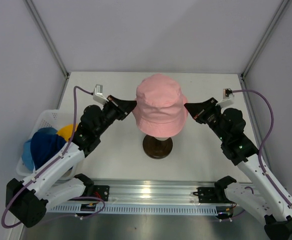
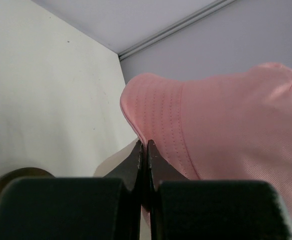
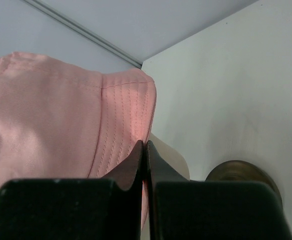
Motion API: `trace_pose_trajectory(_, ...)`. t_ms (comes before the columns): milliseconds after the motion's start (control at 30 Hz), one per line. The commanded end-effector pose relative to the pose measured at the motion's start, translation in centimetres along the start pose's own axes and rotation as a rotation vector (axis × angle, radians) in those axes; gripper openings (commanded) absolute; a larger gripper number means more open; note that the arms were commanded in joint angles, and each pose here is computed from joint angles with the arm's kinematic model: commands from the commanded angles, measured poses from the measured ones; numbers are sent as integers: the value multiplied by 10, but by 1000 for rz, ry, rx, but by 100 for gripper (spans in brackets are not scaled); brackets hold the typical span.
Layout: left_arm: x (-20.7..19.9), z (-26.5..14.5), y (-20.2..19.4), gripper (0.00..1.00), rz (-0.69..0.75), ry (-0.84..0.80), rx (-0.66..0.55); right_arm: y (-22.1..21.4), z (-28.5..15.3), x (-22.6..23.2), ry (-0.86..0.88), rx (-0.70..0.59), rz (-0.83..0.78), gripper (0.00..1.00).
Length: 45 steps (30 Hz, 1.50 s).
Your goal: Stack the hats
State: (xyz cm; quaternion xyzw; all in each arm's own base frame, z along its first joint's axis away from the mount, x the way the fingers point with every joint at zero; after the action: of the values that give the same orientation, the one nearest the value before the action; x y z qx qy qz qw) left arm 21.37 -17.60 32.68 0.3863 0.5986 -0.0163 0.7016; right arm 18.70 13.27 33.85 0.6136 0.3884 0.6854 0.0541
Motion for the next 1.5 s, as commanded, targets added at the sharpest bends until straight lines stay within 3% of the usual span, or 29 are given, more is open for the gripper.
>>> trace_pose_trajectory(0, 51, -4, -31, 1, 99, 159, 37, 3, 0, -13, -130, -21, -68, 0)
trace_pose_trajectory(200, 63, -10, -46, 1, 213, 195, -23, 11, 3, -2, -111, -28, -86, 0)
trace_pose_trajectory(600, 79, -23, -54, 1, 227, 242, -2, 10, 8, -3, -138, 12, -100, 0)
trace_pose_trajectory(667, 72, -24, -47, 7, 267, 247, -17, 18, 5, 3, -129, -9, -143, 1)
trace_pose_trajectory(700, 70, -27, -43, 18, 291, 254, -27, 20, 3, 5, -142, -7, -162, 4)
trace_pose_trajectory(733, 67, -29, -39, 23, 306, 263, -39, 24, 2, 6, -158, -24, -180, 7)
trace_pose_trajectory(767, 58, -31, -30, 29, 324, 278, -67, 33, -1, 15, -150, -47, -196, 19)
trace_pose_trajectory(833, 44, -40, -16, 52, 356, 288, -110, 40, -7, 18, -174, -58, -250, 36)
trace_pose_trajectory(867, 40, -46, -6, 57, 370, 345, -141, 48, -12, 22, -184, -70, -268, 52)
trace_pose_trajectory(933, 24, -57, 12, 58, 372, 385, -208, 56, -17, 24, -214, -86, -302, 67)
trace_pose_trajectory(967, 34, -67, 19, 73, 383, 505, -230, 62, -21, 24, -231, -101, -307, 81)
trace_pose_trajectory(1000, 19, -74, 35, 80, 358, 518, -280, 68, -26, 27, -249, -105, -312, 97)
trace_pose_trajectory(1067, 28, -88, 43, 99, 377, 645, -282, 73, -31, 24, -276, -106, -325, 100)
trace_pose_trajectory(1100, 23, -96, 60, 100, 357, 701, -362, 74, -34, 19, -304, -110, -329, 99)
trace_pose_trajectory(1200, 43, -122, 77, 100, 305, 938, -441, 72, -37, 8, -344, -126, -328, 99)
trace_pose_trajectory(1467, 99, -187, 89, 100, 77, 1440, -592, 56, -31, -15, -316, -109, -357, 99)
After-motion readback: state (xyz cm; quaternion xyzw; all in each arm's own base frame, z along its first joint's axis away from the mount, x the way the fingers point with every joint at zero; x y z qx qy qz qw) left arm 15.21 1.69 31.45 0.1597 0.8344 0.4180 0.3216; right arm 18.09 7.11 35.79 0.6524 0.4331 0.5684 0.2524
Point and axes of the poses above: each gripper's point midway between its finger pads, its own z axis out along the fingers, its own x axis along the line the jaws close on, y = z × x, the point moved 10 cm from there along -z, back along the fingers, and after that the axes turned 2 degrees about z, right-handed, at the moved point
